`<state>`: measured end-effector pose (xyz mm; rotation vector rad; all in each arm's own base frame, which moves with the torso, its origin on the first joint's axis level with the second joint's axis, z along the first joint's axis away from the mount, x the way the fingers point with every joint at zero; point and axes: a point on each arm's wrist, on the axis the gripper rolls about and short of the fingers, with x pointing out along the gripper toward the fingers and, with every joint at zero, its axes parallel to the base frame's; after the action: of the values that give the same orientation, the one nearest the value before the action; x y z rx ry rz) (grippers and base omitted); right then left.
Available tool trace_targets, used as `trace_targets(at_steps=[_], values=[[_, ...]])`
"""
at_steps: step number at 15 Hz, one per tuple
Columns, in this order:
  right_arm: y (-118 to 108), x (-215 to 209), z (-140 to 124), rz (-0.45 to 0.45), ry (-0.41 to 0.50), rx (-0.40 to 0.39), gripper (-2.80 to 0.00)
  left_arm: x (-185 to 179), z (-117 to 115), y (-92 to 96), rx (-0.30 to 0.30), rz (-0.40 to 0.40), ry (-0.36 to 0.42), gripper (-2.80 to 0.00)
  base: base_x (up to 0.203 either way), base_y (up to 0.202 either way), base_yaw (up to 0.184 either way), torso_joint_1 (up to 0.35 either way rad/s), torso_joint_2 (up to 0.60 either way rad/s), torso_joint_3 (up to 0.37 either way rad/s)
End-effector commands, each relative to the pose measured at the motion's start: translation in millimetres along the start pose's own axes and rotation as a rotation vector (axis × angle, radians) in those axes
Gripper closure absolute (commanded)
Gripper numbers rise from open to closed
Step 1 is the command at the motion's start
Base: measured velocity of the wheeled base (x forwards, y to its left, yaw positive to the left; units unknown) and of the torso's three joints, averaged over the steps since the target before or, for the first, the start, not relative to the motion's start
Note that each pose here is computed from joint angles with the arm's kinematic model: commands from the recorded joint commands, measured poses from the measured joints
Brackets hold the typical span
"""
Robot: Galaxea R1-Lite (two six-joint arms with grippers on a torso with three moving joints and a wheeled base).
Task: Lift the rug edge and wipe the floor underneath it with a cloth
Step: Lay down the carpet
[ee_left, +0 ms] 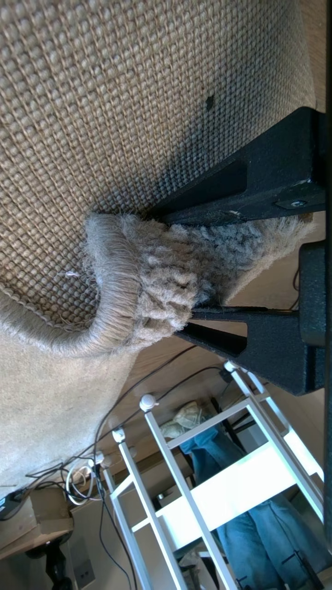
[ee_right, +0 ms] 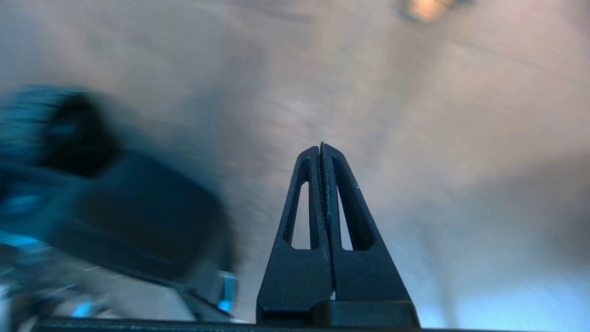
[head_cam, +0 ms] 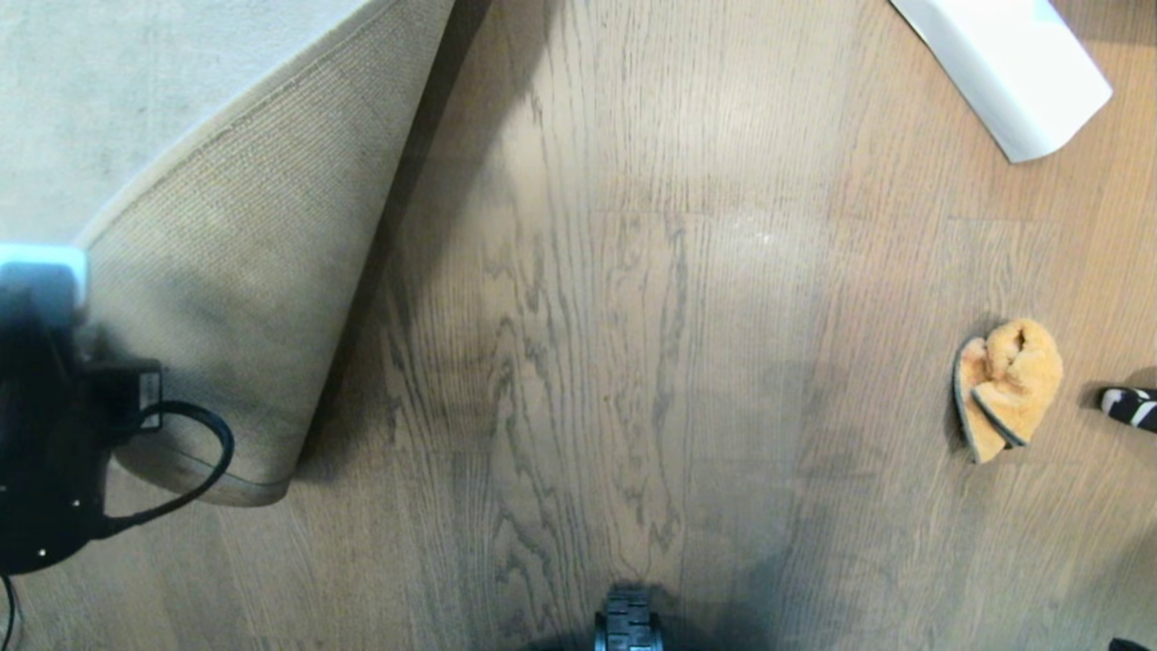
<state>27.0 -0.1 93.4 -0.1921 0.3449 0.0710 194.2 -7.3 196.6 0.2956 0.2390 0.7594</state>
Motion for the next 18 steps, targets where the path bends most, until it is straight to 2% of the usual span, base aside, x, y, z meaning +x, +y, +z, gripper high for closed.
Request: trace_targets(at_steps=[1,2,4,9,18], values=[[-0.6,-4.8,-2.9,-0.099,-0.004,-0.006,0.0,0.0,1.2,-0.1,-0.004,0.005,-0.004,0.0,0.0,0.0,0.0,0.0,0.0,0.0],[0.4,-8.3,-7.2,-0.131,0.003,-0.003,0.0,-0.1,1.6,0.1,-0.006,0.005,-0.005,0.0,0.0,0.0,0.0,0.0,0.0,0.0],[3.6,-13.6,-16.5,-0.137,0.023,0.02,0.0,-0.2,1.2,0.2,-0.005,0.005,-0.005,0.0,0.0,0.0,0.0,0.0,0.0,0.0],[5.1,-21.4,-16.9,-0.162,-0.092,0.072,0.0,0.2,2.6,-1.0,-0.007,0.002,-0.007,0.0,0.0,0.0,0.0,0.0,0.0,0.0],[5.1,-21.3,-17.0,-0.161,-0.093,0.093,0.0,-0.4,3.5,-0.5,-0.011,0.0,-0.011,0.0,0.0,0.0,0.0,0.0,0.0,0.0]])
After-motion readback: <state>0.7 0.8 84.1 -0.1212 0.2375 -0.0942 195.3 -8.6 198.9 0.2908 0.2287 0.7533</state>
